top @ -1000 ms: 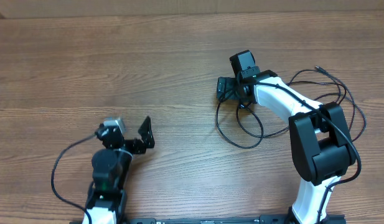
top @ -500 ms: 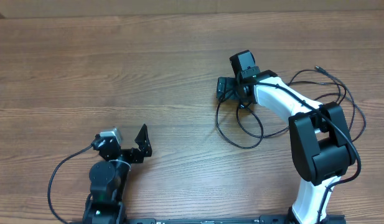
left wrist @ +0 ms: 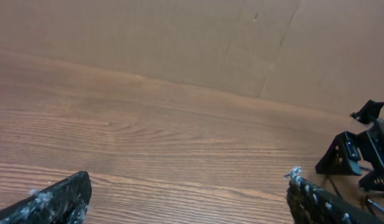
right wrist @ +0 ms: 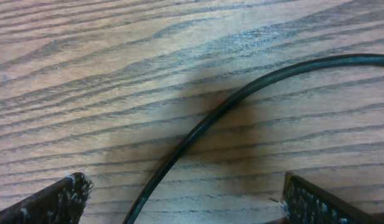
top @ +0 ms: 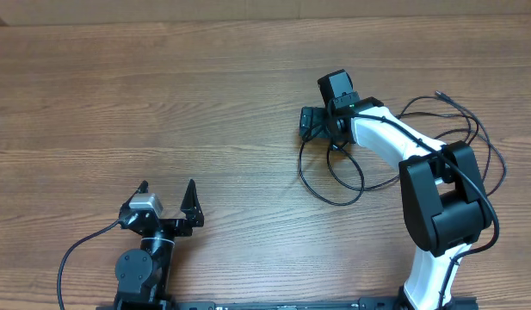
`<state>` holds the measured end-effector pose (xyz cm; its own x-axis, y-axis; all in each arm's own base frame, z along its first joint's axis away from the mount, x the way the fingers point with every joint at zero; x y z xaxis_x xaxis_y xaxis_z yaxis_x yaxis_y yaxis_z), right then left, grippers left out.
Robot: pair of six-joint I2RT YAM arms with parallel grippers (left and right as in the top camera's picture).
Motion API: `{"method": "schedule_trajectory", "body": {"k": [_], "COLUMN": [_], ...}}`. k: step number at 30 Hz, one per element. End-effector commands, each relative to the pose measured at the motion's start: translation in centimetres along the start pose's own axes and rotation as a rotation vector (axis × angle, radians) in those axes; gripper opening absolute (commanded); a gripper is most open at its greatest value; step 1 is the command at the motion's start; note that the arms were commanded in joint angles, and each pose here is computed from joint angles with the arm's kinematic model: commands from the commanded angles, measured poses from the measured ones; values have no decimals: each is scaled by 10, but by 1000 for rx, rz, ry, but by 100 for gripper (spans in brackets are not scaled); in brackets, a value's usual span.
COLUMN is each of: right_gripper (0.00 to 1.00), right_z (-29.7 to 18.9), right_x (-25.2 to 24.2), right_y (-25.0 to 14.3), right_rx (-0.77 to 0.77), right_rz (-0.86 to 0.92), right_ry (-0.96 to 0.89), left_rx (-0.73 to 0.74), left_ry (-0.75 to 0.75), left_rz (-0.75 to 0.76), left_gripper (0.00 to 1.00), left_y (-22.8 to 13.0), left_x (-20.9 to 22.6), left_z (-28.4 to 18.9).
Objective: Untangle cables
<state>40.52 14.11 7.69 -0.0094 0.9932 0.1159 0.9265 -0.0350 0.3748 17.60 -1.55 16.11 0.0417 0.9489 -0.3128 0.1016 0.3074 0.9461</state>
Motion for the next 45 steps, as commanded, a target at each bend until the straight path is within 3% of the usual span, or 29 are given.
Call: {"method": "schedule_trajectory", "body": {"k": [1, 45], "right_gripper": [100, 100], "right_z": [3, -2], "right_x": [-2, -2], "right_y": [-3, 0], "right_rx": [6, -6], "right_rz": [5, 5], "right_ry": [-13, -9], "left_rx": [-6, -6], "left_ry": [-6, -6], "left_rz": [34, 33], "left_gripper": [100, 100], "left_y": [0, 0], "left_x": [0, 0], "left_z": [0, 0]}}
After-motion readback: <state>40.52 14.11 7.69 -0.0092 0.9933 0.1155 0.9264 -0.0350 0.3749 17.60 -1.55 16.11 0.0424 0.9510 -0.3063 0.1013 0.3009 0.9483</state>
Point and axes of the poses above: each gripper's point midway between its finger pads, its own z axis out along the fingers, its own x axis along the line the jaws close on, y = z × x, the point moved 7 cm from there along -z, back along the fingers, and after that the axes turned 5 degrees about -z, right-handed, at the moved point
